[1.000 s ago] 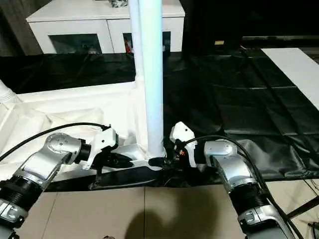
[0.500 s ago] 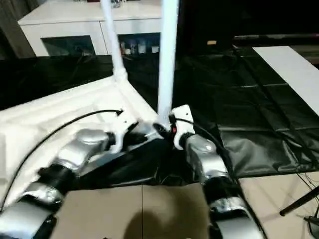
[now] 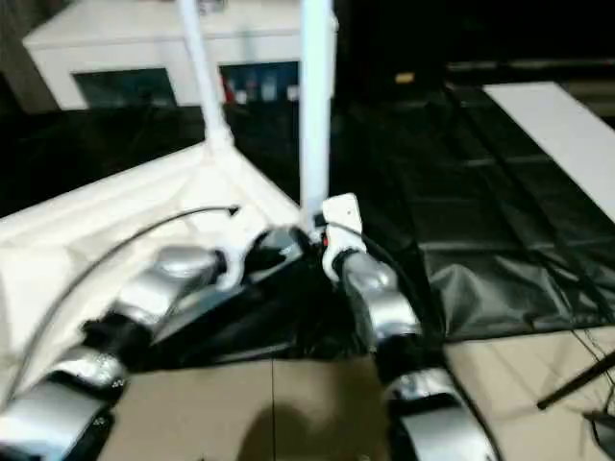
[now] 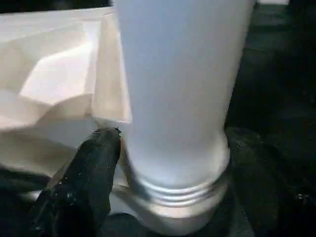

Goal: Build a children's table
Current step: Rotate leg to tighten

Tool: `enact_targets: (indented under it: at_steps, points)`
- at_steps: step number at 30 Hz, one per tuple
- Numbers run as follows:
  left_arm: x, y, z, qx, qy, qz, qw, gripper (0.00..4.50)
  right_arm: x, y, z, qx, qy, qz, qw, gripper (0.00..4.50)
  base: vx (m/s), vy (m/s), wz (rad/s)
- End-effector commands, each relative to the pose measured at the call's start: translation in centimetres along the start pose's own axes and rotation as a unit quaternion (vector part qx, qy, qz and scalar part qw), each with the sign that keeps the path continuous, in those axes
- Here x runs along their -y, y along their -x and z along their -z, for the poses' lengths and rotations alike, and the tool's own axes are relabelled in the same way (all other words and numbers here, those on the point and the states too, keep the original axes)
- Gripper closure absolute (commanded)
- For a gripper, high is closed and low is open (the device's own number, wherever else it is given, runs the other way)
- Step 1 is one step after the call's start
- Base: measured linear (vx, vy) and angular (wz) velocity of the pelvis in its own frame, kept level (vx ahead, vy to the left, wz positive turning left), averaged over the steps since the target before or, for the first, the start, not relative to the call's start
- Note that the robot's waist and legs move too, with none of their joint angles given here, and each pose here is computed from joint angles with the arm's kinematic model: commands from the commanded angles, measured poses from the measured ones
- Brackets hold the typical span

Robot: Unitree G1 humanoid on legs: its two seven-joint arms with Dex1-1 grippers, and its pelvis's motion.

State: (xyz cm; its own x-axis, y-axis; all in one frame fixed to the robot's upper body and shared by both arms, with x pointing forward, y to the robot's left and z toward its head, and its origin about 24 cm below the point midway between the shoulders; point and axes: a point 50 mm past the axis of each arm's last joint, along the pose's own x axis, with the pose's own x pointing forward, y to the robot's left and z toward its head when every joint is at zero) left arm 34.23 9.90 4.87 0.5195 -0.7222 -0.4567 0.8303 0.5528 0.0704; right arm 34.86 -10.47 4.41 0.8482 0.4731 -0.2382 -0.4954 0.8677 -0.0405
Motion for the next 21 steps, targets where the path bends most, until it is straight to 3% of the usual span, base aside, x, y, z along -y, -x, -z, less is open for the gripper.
enact_targets:
  at_steps: [1, 5, 6, 9, 16, 21]
  points:
    - [0.1, 0.5, 0.1, 0.001, -0.019, 0.021, 1.000, 4.50, -0.3, 0.0, -0.7, 0.015, 0.014, -0.030, 0.999, 0.83, 0.000, 0.000, 0.00]
    - [0.1, 1.1, 0.4, 0.002, -0.033, 0.047, 0.998, 4.50, 0.1, 0.8, -0.7, 0.015, 0.023, -0.076, 0.997, 0.83, 0.000, 0.000, 0.00]
    - [0.1, 2.1, 0.6, 0.011, -0.039, 0.084, 0.996, 4.50, 0.5, 2.3, -0.7, 0.020, 0.047, -0.159, 0.986, 0.83, 0.000, 0.000, 0.00]
    - [0.2, 2.7, 0.7, 0.014, -0.044, 0.109, 0.993, 4.50, 0.7, 3.2, -0.6, 0.016, 0.060, -0.210, 0.976, 0.83, 0.000, 0.000, 0.00]
    - [0.8, 4.5, 0.7, 0.022, -0.050, 0.191, 0.980, 4.50, 0.8, 6.2, 0.8, -0.043, 0.115, -0.360, 0.925, 0.83, 0.000, 0.000, 0.00]
    - [1.2, 4.8, 0.4, 0.028, -0.057, 0.213, 0.975, 4.50, 0.9, 6.3, 0.6, -0.044, 0.117, -0.366, 0.922, 0.83, 0.000, 0.000, 0.00]
